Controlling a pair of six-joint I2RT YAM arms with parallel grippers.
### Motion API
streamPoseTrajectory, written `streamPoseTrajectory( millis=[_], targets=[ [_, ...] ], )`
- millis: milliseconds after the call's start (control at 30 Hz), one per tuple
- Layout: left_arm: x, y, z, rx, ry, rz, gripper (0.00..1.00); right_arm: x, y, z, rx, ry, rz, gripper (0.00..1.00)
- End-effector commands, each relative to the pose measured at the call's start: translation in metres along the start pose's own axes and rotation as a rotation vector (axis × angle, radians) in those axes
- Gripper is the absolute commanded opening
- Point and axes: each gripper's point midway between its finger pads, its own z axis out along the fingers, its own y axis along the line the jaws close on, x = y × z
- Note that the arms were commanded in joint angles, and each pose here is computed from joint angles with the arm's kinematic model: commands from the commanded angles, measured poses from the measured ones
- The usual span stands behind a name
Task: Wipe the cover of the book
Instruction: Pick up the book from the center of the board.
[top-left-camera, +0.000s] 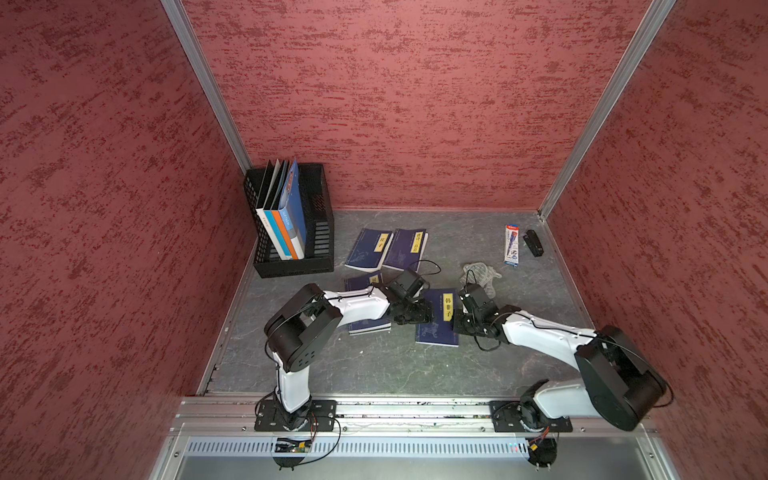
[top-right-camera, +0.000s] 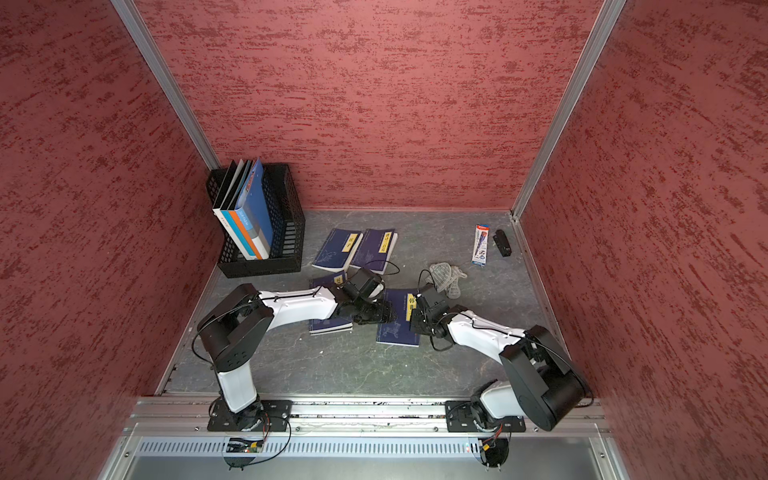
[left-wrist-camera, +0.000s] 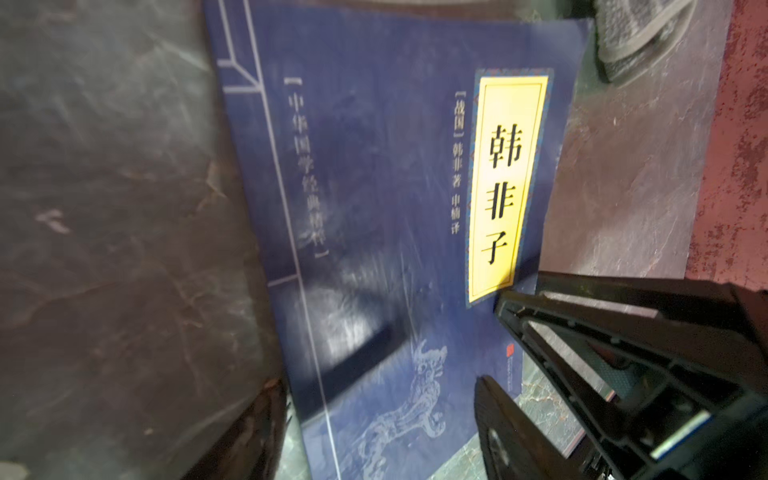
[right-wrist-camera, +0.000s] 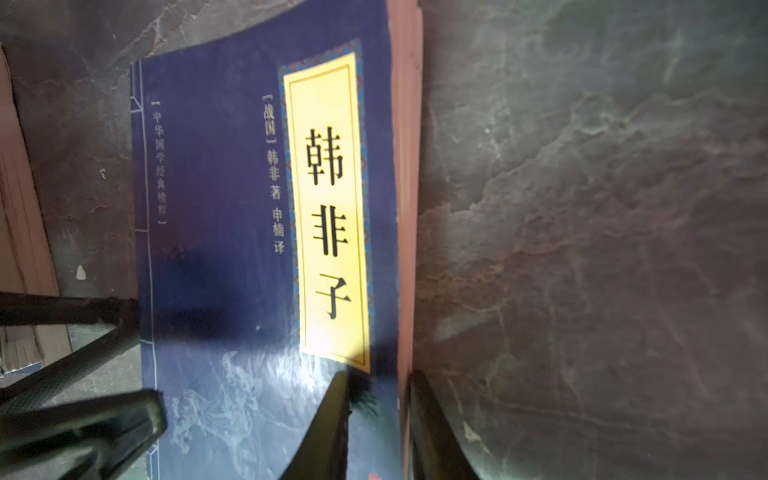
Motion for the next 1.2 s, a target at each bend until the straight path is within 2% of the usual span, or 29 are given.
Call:
streamPoseTrajectory(
  millis=[0, 133, 400, 567, 767, 867, 1167],
  targets=[
    [-0.008, 0.000, 0.005, 0.032, 0.004, -0.013, 0.72, 0.006, 0.001, 0.005, -0.002, 0.018, -0.006, 0.24],
    [-0.013, 0.001, 0.004, 0.091, 0.004, -0.032, 0.70, 0.008, -0.001, 0.006, -0.005, 0.018, -0.002, 0.24],
    [-0.018, -0.017, 0.001, 0.231, -0.003, 0.000, 0.68, 0.011, 0.000, 0.011, -0.014, 0.025, 0.004, 0.24],
    [-0.021, -0.025, -0.007, 0.266, -0.035, 0.024, 0.59, 0.012, -0.002, 0.012, -0.010, 0.025, 0.005, 0.24],
    [-0.026, -0.036, -0.018, 0.313, -0.073, 0.059, 0.57, 0.012, -0.003, 0.014, -0.004, 0.025, 0.007, 0.24],
    [-0.028, -0.037, -0.022, 0.311, -0.092, 0.066, 0.52, 0.012, -0.003, 0.015, -0.003, 0.026, 0.008, 0.24],
    [-0.028, -0.041, -0.019, 0.326, -0.075, 0.066, 0.41, 0.010, -0.003, 0.015, -0.005, 0.017, 0.008, 0.24]
  ],
)
